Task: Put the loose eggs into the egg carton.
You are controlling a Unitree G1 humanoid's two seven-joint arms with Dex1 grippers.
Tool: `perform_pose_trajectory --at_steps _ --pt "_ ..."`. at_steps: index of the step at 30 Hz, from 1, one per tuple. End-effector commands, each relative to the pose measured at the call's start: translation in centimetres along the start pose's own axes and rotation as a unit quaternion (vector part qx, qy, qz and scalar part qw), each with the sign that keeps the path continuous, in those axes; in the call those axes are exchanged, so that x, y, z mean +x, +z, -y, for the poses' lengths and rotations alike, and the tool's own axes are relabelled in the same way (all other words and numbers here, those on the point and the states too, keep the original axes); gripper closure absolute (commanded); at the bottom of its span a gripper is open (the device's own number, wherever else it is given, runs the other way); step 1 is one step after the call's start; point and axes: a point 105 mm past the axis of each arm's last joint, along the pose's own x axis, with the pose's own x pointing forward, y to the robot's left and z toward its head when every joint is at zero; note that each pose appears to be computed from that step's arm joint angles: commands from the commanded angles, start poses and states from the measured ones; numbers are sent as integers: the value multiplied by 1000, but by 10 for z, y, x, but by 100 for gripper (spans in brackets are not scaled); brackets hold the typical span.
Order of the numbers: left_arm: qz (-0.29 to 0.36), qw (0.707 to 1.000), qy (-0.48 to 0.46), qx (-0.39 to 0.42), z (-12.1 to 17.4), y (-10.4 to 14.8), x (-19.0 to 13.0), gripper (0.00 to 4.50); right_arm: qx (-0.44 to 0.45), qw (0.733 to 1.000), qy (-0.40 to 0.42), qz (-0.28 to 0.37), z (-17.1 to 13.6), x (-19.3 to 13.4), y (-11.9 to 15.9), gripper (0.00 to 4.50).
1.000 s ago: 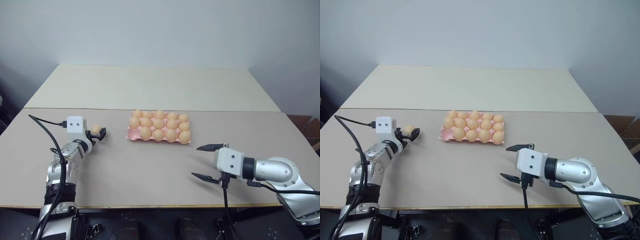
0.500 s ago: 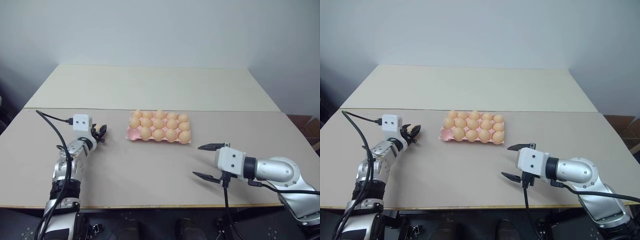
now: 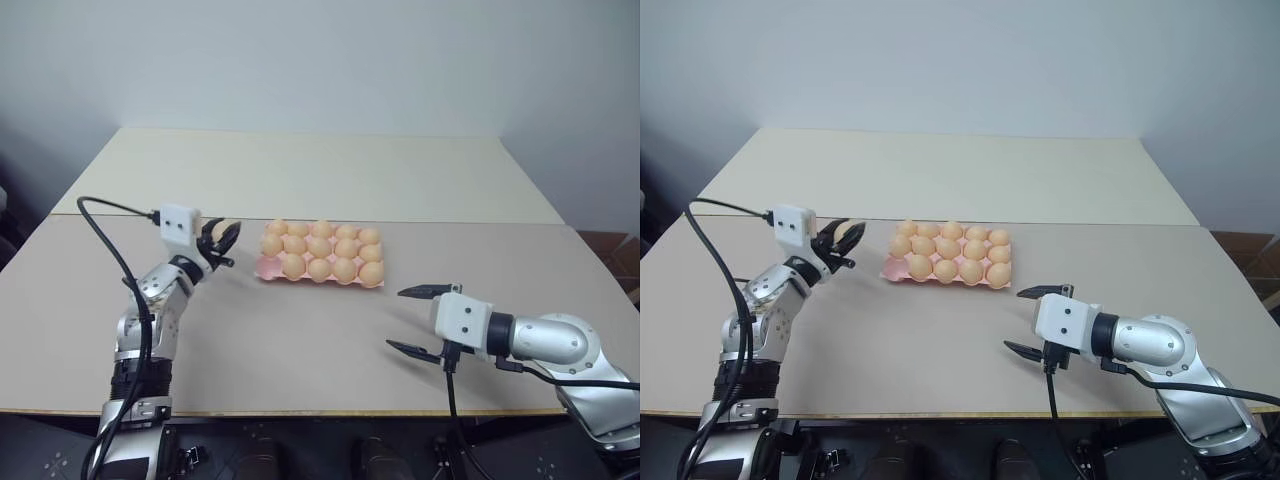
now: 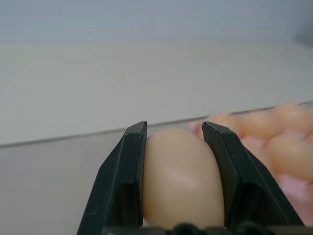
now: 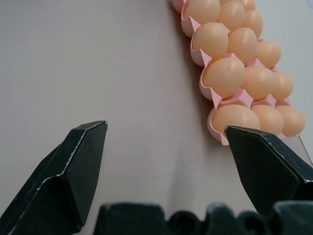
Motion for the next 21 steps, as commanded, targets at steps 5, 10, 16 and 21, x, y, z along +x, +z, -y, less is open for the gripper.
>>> perform_pose_trajectory --at_steps 5,10,16,21 --pt "-7 995 -101 12 30 6 8 291 -11 999 -31 3 2 -4 6 0" --pt "-11 994 -111 24 31 6 8 291 -6 999 -40 -2 0 -6 4 0" --pt "-27 992 -118 28 33 -1 2 291 -3 999 -38 -5 -2 -6 3 0" --pt "-20 992 -127 7 33 -2 0 199 -2 999 -35 -4 -2 -5 4 0"
